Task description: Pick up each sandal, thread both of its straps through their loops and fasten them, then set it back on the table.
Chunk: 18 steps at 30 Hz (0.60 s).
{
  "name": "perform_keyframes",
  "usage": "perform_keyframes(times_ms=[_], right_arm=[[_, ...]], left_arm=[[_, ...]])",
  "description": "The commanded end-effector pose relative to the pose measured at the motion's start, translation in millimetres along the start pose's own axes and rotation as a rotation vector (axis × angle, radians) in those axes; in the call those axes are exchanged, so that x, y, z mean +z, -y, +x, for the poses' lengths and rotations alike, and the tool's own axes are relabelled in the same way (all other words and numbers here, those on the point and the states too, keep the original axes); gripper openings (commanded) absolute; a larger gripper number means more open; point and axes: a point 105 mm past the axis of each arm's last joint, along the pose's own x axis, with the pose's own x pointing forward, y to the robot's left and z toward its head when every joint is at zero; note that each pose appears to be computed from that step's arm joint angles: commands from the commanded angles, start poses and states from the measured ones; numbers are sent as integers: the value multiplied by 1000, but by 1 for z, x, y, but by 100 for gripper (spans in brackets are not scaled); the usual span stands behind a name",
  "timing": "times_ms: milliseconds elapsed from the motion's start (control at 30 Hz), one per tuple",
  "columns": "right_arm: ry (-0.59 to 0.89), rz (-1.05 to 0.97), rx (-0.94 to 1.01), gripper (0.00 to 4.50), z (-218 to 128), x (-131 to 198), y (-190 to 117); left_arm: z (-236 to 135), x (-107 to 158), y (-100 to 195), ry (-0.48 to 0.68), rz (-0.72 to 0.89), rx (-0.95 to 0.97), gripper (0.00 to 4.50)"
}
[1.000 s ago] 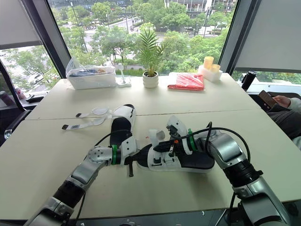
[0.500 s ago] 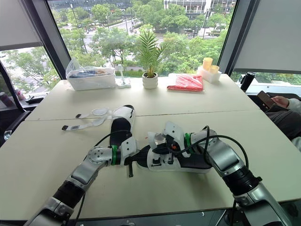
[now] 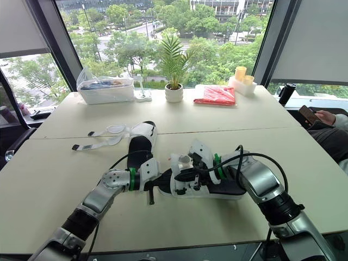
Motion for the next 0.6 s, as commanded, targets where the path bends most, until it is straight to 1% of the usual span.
perform_keyframes(times_ms=[33,267,400,467,533,600], right_arm=[[6,-30,60,4,1,5,-14],[-62,-50,75,4,3,-12,-23],[-55,-25,101,4,-5,-9,-28],[-17,-12,112,61,-17,1,-30],[-5,-9,109,137,-25,6,-32],[-3,-5,95,252,-35,9,-34]], left_arm=[[5,-39,26,-128,-87,-79,0],[4,-38,26,-126,-88,-80,0],[4,-39,27,-126,-88,-83,0],[4,-39,27,-127,-89,-84,0],[4,-39,28,-126,-90,-84,0],[4,-39,29,-126,-90,-85,0]])
